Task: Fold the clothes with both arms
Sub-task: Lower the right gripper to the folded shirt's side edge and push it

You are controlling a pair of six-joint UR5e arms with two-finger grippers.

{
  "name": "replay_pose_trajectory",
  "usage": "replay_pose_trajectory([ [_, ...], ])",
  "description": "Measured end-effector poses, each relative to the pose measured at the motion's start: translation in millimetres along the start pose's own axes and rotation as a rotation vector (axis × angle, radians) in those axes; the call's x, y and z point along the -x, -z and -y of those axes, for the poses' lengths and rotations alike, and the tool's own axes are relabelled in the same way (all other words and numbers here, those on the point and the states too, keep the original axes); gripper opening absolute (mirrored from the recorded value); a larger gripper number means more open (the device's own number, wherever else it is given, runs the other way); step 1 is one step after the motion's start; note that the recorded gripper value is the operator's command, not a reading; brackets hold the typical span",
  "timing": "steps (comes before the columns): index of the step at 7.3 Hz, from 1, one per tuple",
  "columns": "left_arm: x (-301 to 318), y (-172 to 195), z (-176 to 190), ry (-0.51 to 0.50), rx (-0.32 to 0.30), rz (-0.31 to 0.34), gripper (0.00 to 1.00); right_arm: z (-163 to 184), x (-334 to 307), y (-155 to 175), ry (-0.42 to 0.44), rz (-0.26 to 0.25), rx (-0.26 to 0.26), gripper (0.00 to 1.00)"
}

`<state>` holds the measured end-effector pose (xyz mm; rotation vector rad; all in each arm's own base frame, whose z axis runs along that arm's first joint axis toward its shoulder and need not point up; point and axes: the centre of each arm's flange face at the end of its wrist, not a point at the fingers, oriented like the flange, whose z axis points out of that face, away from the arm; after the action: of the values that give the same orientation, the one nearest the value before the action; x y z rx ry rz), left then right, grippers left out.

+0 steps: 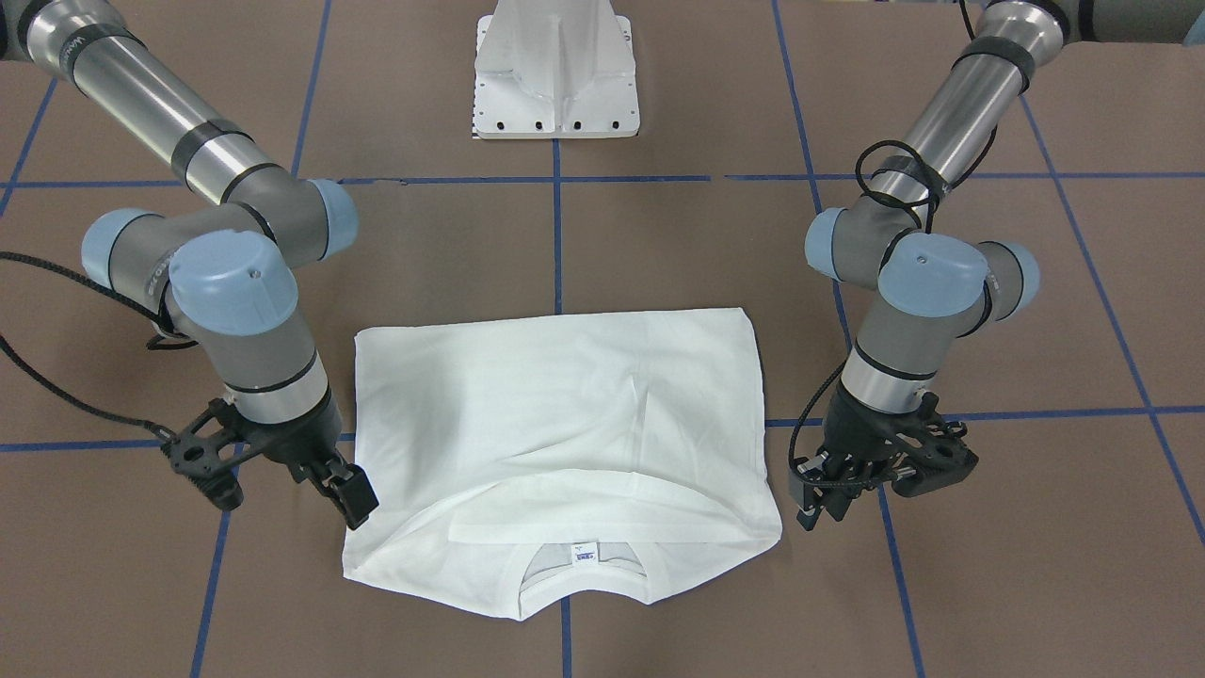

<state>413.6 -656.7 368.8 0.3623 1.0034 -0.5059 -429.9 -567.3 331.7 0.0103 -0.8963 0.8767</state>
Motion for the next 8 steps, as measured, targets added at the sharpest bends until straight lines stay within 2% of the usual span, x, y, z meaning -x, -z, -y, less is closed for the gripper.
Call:
replay_pose_trajectory([
  [2,3,0,-1,0.000,0.004,0.001,0.49,-50,-55,13,-0.096,0.005,0.032,1.00],
  [4,4,0,-1,-0.001,0.005,0.001,0.49,-82,-82,7,-0.115,-0.013,0.036,0.98],
  [6,4,0,-1,-0.001,0.005,0.001,0.49,-91,-96,-5,-0.112,-0.042,0.034,0.87],
  [7,4,0,-1,-0.002,0.005,0.000,0.49,-93,-99,-8,-0.111,-0.050,0.033,0.35],
  [8,4,0,-1,-0.002,0.005,0.000,0.49,-94,-100,-9,-0.112,-0.052,0.034,0.00],
])
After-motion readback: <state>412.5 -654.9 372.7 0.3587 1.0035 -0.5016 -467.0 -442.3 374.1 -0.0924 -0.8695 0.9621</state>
